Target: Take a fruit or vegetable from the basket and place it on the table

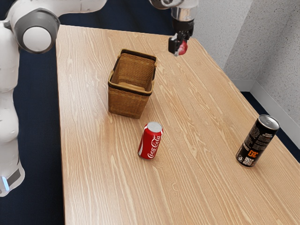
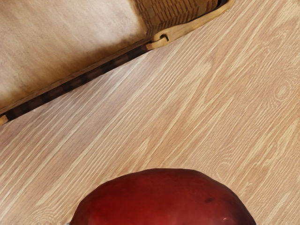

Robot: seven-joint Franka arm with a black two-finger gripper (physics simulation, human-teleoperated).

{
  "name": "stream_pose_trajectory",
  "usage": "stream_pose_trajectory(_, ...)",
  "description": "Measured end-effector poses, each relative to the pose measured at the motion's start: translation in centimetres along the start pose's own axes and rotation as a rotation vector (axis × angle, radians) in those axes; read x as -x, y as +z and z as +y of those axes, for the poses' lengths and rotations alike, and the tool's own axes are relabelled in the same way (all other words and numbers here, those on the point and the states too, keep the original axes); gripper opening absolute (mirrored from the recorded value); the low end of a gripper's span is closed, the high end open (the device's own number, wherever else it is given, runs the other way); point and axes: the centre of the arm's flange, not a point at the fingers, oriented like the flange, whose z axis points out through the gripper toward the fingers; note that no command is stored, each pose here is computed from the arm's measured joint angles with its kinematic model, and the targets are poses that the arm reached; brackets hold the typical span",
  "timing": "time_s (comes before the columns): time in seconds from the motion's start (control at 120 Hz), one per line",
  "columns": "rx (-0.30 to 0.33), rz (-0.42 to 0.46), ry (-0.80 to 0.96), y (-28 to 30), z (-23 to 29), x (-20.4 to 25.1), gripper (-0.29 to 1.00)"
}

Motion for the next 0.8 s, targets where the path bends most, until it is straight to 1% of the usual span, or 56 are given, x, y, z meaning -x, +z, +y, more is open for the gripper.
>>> stream_pose_trajectory(0.042,0.009,0.003,0.004,0.5,0.8,0.7,0.35)
stream_pose_trajectory(0.175,0.036,0.009,-0.015,2.8,3.8,0.3,0.34)
stream_pose_trajectory(0.35,0.086,-0.027,0.017,3.7,4.6,2.3,0.35)
stream_pose_trajectory(0.433,0.101,-0.042,0.038,3.6,4.0,3.5,0.49)
stream_pose_trajectory(0.533,0.115,-0.055,0.050,3.3,3.7,4.0,0.60)
stream_pose_trajectory(0.6,0.124,-0.061,0.050,2.8,3.5,3.9,0.64)
stream_pose_trajectory(0.65,0.120,-0.052,0.055,2.5,2.4,3.3,0.66)
stream_pose_trajectory(0.75,0.099,-0.049,0.051,1.9,-0.7,2.4,0.68)
stream_pose_trajectory(0.8,0.072,-0.050,0.034,1.5,-2.8,2.2,0.69)
